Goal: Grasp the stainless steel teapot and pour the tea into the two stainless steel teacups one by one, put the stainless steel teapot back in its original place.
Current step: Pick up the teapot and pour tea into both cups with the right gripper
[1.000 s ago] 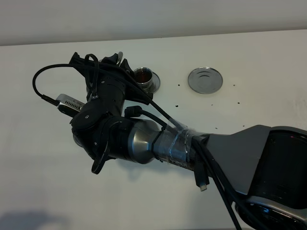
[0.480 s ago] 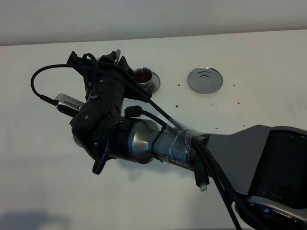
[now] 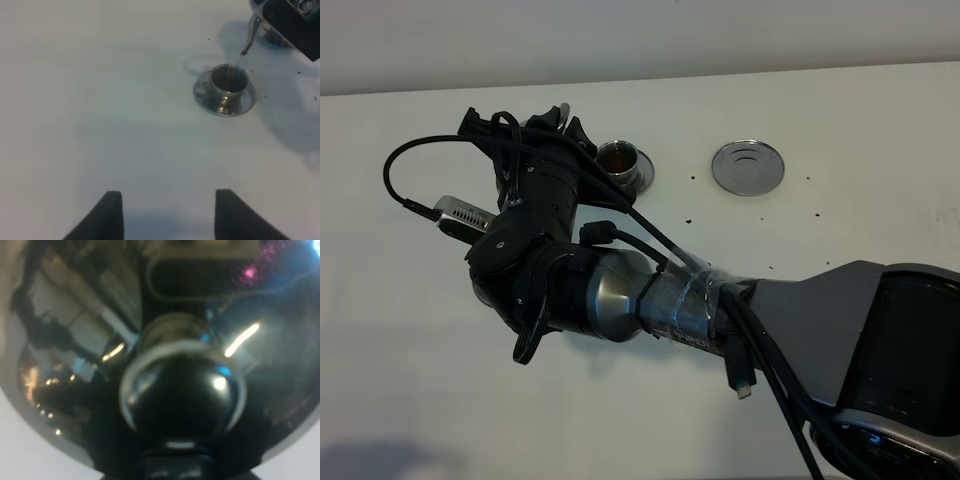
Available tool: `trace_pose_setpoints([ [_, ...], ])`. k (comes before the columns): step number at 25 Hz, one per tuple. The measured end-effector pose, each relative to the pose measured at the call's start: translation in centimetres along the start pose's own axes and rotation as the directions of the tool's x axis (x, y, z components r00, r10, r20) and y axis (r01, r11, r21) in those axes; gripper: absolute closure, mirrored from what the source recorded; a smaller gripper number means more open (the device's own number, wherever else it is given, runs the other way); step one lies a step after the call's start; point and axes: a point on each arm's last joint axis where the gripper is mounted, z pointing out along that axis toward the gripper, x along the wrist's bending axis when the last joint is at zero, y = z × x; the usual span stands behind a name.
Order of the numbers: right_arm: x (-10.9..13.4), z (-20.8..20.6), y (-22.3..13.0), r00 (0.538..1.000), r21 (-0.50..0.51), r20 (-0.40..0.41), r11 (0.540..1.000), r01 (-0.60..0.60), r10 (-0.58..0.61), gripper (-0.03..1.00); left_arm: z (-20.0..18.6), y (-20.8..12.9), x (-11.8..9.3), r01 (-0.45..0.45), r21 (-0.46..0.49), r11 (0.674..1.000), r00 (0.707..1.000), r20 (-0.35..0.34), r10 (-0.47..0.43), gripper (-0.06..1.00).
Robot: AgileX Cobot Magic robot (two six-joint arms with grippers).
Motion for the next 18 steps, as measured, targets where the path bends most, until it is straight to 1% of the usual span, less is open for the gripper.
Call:
trace_pose_setpoints([
  [8,0.0,0.0,0.0,1.0,-0.002,0.002,1.0,0.0,0.0,0.79,0.0,0.0,0.0,0.0,0.0,1.0,1.0,0.0,0.0,0.49],
  [10,0.1,0.0,0.1,1.0,-0.008,-0.008,1.0,-0.007,0.007,0.79,0.0,0.0,0.0,0.0,0.0,1.0,1.0,0.0,0.0,0.49],
  [12,0.3,0.0,0.2,0.999,-0.018,-0.032,0.999,-0.027,0.027,0.79,0.0,0.0,0.0,0.0,0.0,1.0,1.0,0.0,0.0,0.49],
  [18,1.4,-0.1,0.5,0.977,-0.036,-0.159,0.989,-0.147,0.139,0.79,0.0,0.0,0.0,0.0,0.0,1.0,1.0,0.0,0.0,0.49],
])
